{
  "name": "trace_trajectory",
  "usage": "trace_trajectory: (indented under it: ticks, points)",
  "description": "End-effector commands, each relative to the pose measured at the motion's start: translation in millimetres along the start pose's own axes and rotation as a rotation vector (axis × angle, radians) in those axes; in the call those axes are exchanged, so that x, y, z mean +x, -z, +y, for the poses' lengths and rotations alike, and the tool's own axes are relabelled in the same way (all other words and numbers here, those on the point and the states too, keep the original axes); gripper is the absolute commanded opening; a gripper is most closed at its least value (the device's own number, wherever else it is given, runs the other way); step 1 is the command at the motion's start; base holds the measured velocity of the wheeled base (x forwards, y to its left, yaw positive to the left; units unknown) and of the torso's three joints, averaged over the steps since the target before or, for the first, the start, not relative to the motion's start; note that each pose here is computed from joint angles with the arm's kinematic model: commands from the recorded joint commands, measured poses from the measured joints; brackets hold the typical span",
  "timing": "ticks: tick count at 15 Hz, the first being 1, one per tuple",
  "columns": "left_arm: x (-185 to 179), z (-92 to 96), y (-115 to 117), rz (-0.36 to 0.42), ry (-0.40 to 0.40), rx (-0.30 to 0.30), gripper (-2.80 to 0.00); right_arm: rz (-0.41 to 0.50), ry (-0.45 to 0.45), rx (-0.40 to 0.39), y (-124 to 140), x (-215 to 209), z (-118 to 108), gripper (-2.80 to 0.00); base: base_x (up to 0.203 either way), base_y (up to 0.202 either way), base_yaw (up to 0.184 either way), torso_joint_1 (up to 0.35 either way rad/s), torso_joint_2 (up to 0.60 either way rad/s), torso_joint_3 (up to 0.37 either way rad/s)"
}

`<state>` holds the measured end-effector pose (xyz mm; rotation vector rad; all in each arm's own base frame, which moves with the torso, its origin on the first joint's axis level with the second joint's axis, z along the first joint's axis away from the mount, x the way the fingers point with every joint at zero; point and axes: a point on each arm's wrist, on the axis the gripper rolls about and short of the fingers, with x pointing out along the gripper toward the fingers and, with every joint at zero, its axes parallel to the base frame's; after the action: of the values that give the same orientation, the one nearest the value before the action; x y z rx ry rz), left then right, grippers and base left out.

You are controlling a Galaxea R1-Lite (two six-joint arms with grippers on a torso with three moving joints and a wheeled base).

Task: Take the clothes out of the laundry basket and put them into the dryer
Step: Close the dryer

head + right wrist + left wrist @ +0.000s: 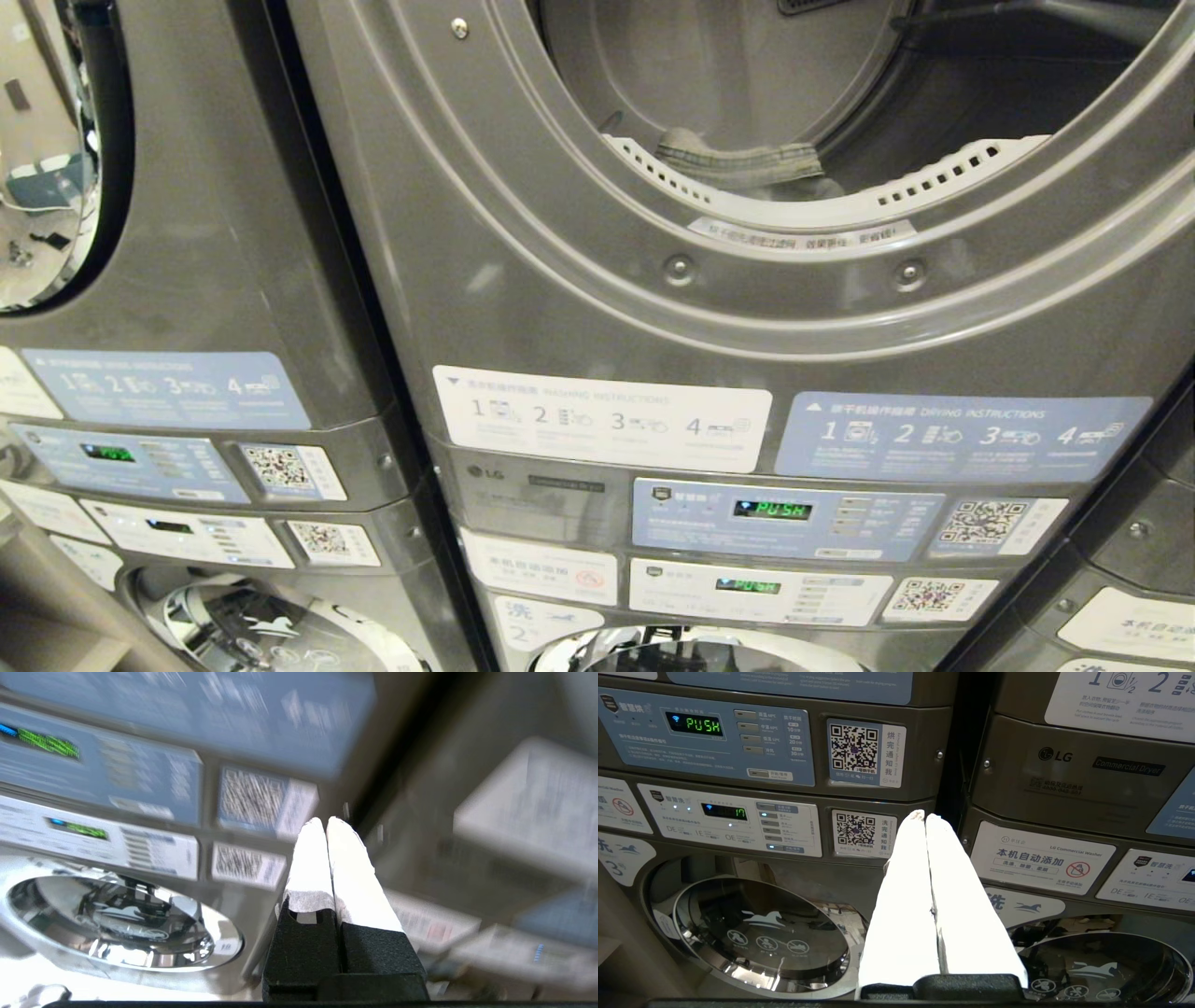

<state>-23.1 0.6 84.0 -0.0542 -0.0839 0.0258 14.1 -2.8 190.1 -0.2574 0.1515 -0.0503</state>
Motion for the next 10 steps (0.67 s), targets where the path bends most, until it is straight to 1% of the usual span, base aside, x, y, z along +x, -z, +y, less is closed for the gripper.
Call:
trace_trajectory:
  ticks: [1, 3, 4, 5, 7, 8, 9, 10]
  points:
    - [2, 0.4, 8, 0.026, -0.002, 0.000, -2.80, -0.016, 0.075, 0.034, 34, -10, 6, -2.80, 0.000, 0.000, 0.000, 0.000, 0.00, 0.000]
    - [1, 0.4, 8, 0.026, -0.002, 0.000, -2.80, -0.029, 0.112, 0.045, 73, -2, 17, -2.80, 0.000, 0.000, 0.000, 0.000, 0.00, 0.000]
    - [2, 0.4, 8, 0.027, -0.003, 0.000, -2.80, -0.044, 0.120, 0.044, 89, -2, 21, -2.80, 0.000, 0.000, 0.000, 0.000, 0.00, 0.000]
    - [1, 0.4, 8, 0.026, -0.002, 0.000, -2.80, -0.077, 0.120, 0.044, 99, -7, 23, -2.80, 0.000, 0.000, 0.000, 0.000, 0.00, 0.000]
    - [2, 0.4, 8, 0.025, -0.002, 0.000, -2.80, -0.190, 0.080, 0.041, 103, -18, 25, -2.80, 0.000, 0.000, 0.000, 0.000, 0.00, 0.000]
    - [2, 0.4, 8, 0.025, -0.002, 0.000, -2.80, -0.226, 0.059, 0.027, 106, -21, 27, -2.80, 0.000, 0.000, 0.000, 0.000, 0.00, 0.000]
    - [1, 0.4, 8, 0.026, -0.002, 0.000, -2.80, -0.229, 0.033, 0.017, 107, -22, 28, -2.80, 0.000, 0.000, 0.000, 0.000, 0.00, 0.000]
    - [2, 0.4, 8, 0.025, -0.002, 0.000, -2.80, -0.219, 0.015, 0.046, 108, -22, 28, -2.80, 0.000, 0.000, 0.000, 0.000, 0.00, 0.000]
